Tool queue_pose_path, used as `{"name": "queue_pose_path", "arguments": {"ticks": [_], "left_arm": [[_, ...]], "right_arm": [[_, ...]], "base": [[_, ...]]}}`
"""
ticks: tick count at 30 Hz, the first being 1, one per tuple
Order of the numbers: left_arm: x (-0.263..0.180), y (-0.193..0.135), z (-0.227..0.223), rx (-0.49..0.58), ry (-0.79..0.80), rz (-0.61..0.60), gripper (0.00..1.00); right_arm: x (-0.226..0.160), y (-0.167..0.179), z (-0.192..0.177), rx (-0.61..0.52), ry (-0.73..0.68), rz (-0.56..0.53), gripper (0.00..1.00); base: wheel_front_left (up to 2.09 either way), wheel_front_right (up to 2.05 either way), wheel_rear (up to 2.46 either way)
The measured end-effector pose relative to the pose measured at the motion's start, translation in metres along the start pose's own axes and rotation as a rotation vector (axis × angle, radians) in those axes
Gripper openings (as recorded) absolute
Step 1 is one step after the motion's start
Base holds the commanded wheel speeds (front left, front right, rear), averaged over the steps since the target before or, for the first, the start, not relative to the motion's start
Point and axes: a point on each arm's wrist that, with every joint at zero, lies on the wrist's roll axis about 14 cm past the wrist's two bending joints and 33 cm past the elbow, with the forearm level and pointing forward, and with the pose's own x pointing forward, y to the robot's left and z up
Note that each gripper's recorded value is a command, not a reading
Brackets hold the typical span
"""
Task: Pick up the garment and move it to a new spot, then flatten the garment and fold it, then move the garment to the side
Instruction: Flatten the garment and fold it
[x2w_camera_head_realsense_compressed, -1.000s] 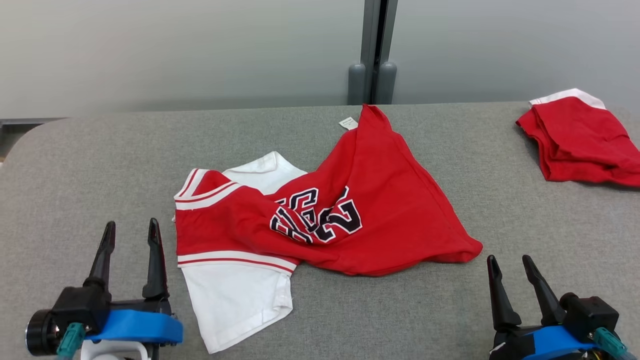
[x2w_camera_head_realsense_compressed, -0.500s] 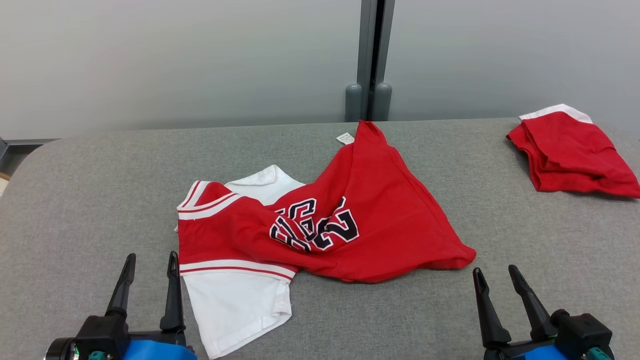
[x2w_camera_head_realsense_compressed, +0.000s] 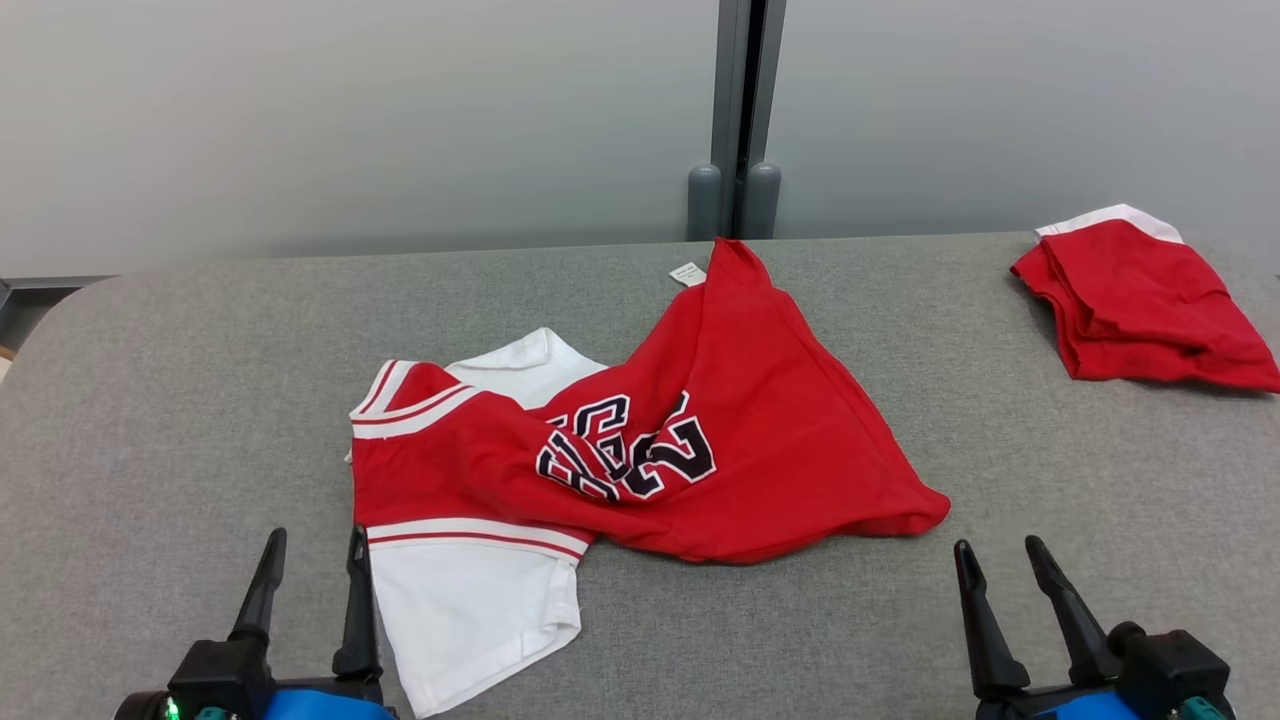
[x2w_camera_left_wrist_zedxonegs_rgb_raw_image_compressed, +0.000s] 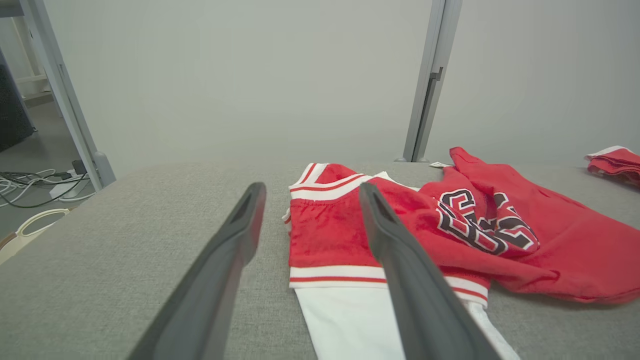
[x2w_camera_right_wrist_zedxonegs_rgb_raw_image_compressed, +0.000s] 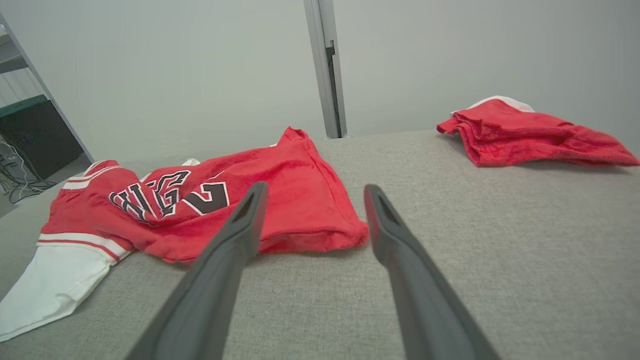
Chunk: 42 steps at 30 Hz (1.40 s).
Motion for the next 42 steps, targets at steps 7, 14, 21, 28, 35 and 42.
{"name": "queue_pose_path", "arguments": {"ticks": [7, 14, 21, 28, 35, 42], "left_arm": [[-0.004, -0.021, -0.032, -0.046, 0.1, -0.052, 1.0], [-0.015, -0.03, -0.074, -0.084, 0.243, -0.07, 1.0], [-0.024, -0.023, -0.102, -0.101, 0.342, -0.044, 1.0], [-0.032, -0.027, -0.124, -0.149, 0.419, -0.034, 1.0], [-0.03, -0.04, -0.129, -0.182, 0.44, -0.07, 1.0], [-0.027, -0.058, -0.129, -0.234, 0.445, -0.11, 1.0]], "right_arm": [[0.007, -0.024, -0.017, 0.003, 0.058, -0.072, 1.0], [0.025, -0.033, -0.03, -0.008, 0.102, -0.09, 1.0], [0.042, -0.037, -0.046, -0.013, 0.161, -0.098, 1.0], [0.057, -0.036, -0.062, -0.015, 0.217, -0.087, 1.0], [0.063, -0.034, -0.079, -0.012, 0.275, -0.08, 1.0], [0.065, -0.029, -0.094, -0.008, 0.323, -0.067, 1.0]], "base": [[0.0, 0.0, 0.0], [0.0, 0.0, 0.0], [0.0, 0.0, 0.0], [0.0, 0.0, 0.0], [0.0, 0.0, 0.0], [0.0, 0.0, 0.0]]}}
